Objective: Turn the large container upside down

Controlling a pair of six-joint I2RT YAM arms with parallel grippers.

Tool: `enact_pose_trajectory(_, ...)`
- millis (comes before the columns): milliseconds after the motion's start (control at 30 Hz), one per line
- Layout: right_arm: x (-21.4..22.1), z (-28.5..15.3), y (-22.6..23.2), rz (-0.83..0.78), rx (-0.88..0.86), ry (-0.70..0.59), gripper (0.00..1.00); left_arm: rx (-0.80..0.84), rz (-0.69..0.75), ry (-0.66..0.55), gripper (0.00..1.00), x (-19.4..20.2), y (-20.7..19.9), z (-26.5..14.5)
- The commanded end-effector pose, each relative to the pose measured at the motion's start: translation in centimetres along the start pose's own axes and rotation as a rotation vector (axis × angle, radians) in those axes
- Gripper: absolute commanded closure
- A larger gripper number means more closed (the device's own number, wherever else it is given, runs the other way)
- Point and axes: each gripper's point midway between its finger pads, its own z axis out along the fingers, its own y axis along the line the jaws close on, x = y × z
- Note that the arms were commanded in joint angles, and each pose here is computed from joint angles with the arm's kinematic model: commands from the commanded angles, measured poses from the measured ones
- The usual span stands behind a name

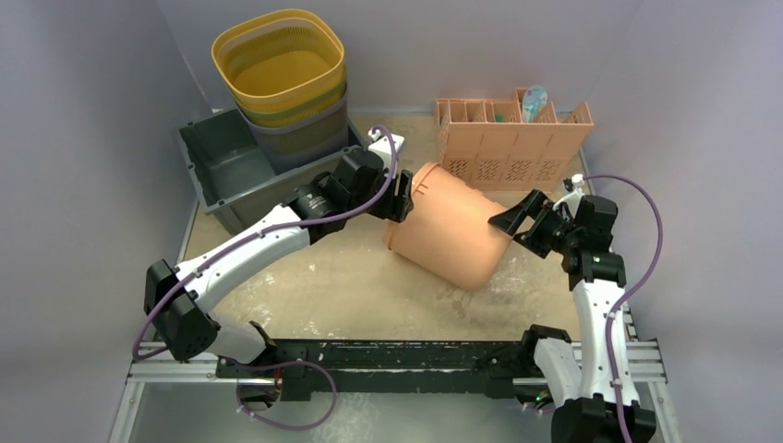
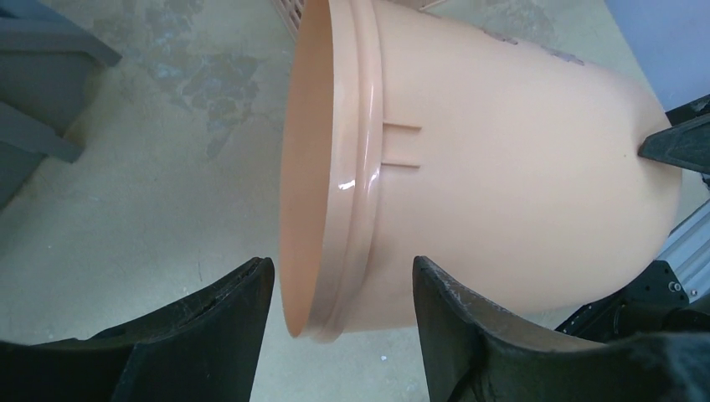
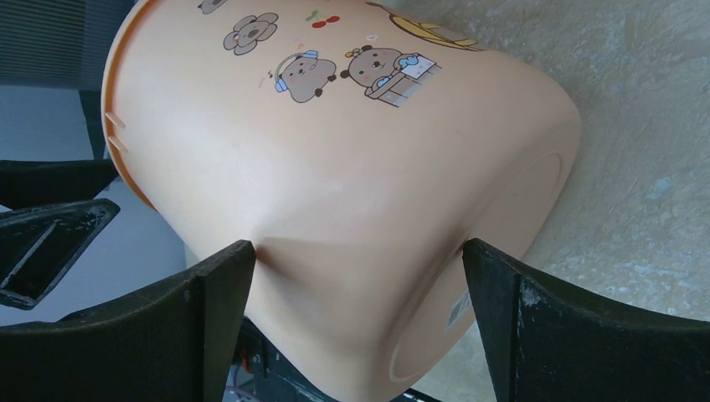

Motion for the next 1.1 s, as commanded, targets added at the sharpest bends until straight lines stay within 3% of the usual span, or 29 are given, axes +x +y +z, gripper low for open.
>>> enact_pose_trajectory(0,0.1,0.1,0.2,-0.016,-0.024,-0.006,0.03,0.022,0.046,-0.133,0.39,-4.5,-1.0,-0.3)
enact_pose_trajectory(233,0.7,-0.2,0.7,-0.003,-0.044,0.015,0.03,-0.031,0.061,-0.067,0.42,-3.8,-0.4,2.3)
enact_pose_trajectory(367,1.0,-0.5,1.0,0.000,-0.056,0.028,0.03,-0.049,0.061,-0.037,0.51,-2.7,0.0,3.2)
enact_pose_trajectory(700,0.1,-2.0,4.7,-0.017,-0.206,-0.012,0.06,-0.016,0.038,0.006,1.00,-1.0,-0.4,4.3)
enact_pose_trajectory(1067,-1.6,-5.6,10.7,-0.060,-0.418,-0.079,0.09,0.121,-0.008,0.069,1.00,1.2,-2.7,5.3)
